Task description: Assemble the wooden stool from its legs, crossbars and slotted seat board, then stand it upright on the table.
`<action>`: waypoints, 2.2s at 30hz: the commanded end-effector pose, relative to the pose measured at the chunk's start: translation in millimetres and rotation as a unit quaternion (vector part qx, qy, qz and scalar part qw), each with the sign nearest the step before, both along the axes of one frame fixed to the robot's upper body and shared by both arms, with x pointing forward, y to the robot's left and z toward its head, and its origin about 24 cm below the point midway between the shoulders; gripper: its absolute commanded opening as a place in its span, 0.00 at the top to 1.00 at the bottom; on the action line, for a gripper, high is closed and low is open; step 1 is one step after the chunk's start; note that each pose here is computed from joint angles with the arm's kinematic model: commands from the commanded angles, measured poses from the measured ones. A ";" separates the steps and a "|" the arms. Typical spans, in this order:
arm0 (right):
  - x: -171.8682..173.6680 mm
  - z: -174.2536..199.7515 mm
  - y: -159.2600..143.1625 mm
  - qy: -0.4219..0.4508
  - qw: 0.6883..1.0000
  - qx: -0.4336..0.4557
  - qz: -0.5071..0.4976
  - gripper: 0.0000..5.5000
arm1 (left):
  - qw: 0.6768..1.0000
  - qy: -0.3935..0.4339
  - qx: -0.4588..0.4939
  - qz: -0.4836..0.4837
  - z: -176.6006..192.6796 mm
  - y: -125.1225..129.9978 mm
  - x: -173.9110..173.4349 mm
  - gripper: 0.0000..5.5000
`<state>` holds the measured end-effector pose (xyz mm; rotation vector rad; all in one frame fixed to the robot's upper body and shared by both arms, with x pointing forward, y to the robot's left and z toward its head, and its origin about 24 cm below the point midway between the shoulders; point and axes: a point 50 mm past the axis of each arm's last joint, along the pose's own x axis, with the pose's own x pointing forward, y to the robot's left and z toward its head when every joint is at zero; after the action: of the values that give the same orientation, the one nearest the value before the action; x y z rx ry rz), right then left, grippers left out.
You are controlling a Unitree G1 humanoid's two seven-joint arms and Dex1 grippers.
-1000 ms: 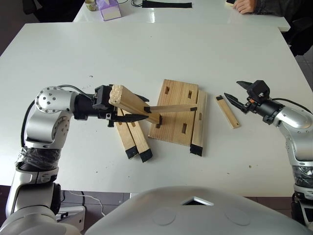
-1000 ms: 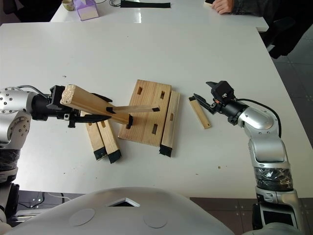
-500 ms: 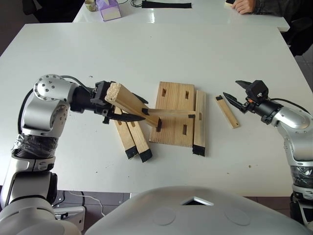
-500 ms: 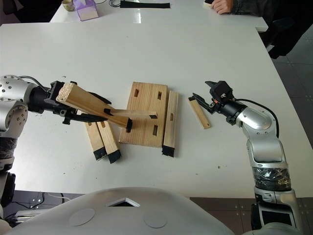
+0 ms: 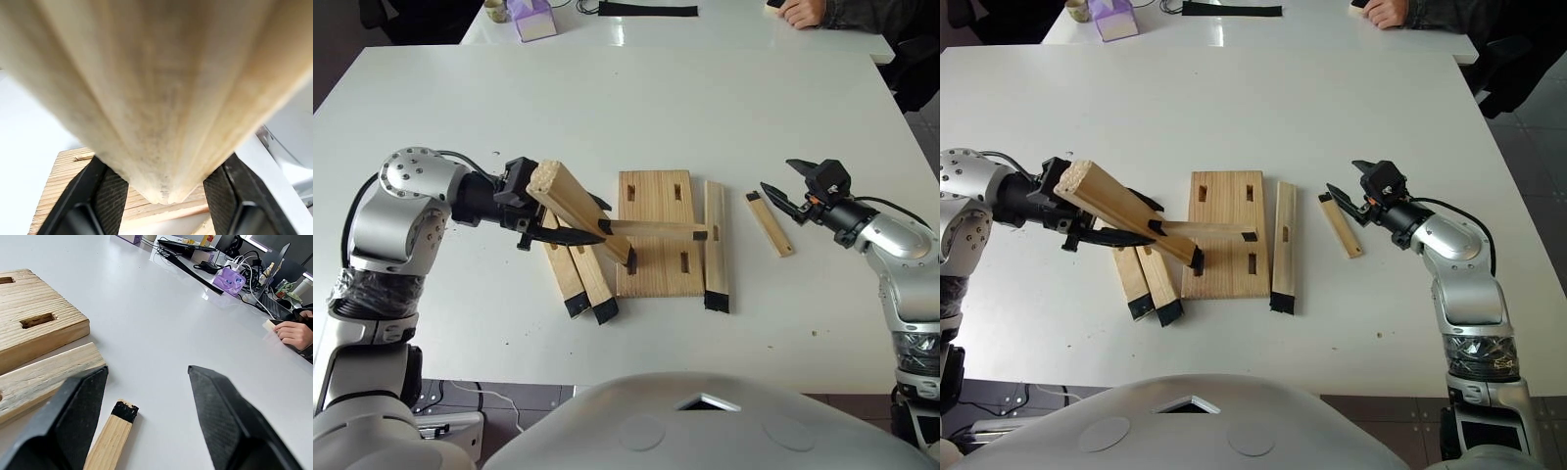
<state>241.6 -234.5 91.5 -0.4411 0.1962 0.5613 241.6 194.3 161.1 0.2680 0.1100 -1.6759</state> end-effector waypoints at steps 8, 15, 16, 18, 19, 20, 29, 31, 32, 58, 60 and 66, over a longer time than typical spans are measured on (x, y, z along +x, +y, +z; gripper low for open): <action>-1.7 -1.4 3.6 -0.006 1.000 0.003 -0.004 0.45 | 0.999 0.033 0.004 0.007 -7.9 0.7 -20.0 0.63; -1.1 -3.8 4.4 -0.004 1.000 0.001 -0.005 0.45 | 0.999 0.016 0.011 0.039 -9.8 6.5 -12.3 0.63; -1.4 -4.3 4.4 -0.004 1.000 0.001 -0.005 0.45 | 0.999 0.014 0.012 0.041 -9.8 7.2 -11.7 0.63; -2.0 -5.0 4.9 -0.004 1.000 0.002 -0.006 0.45 | 0.999 0.011 0.015 0.040 -9.3 8.9 -12.0 0.63; -2.5 -5.8 5.3 -0.004 1.000 0.002 -0.006 0.45 | 0.999 0.007 0.018 0.038 -9.2 9.5 -12.9 0.63; -2.7 -6.2 5.7 -0.004 1.000 0.003 -0.007 0.45 | 0.999 0.005 0.018 0.036 -8.8 9.9 -13.5 0.63; -2.9 -7.8 6.0 -0.005 1.000 0.001 -0.008 0.45 | 0.999 -0.013 0.002 0.051 6.5 11.5 -5.7 0.63; -3.3 -8.6 6.3 -0.005 1.000 -0.001 -0.007 0.45 | 0.999 -0.009 0.008 0.048 5.6 14.1 -5.2 0.63; -3.3 -9.1 6.5 -0.005 1.000 -0.001 -0.007 0.45 | 0.999 -0.008 0.012 0.048 3.5 14.8 -5.0 0.63; -0.4 -14.8 9.0 -0.003 1.000 -0.003 -0.003 0.45 | 0.999 -0.035 -0.009 0.013 4.5 -2.2 2.7 0.63; -0.6 -15.9 9.2 -0.002 1.000 -0.003 -0.002 0.45 | 0.999 -0.034 0.001 0.009 -0.4 -1.3 3.8 0.63; 1.1 -17.0 10.3 0.000 1.000 -0.003 0.000 0.45 | 0.999 -0.024 0.028 -0.006 -11.2 -0.1 5.9 0.63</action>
<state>240.9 -225.9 73.9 -0.4356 0.2040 0.5541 246.8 193.3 155.6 0.3269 0.0795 -1.6655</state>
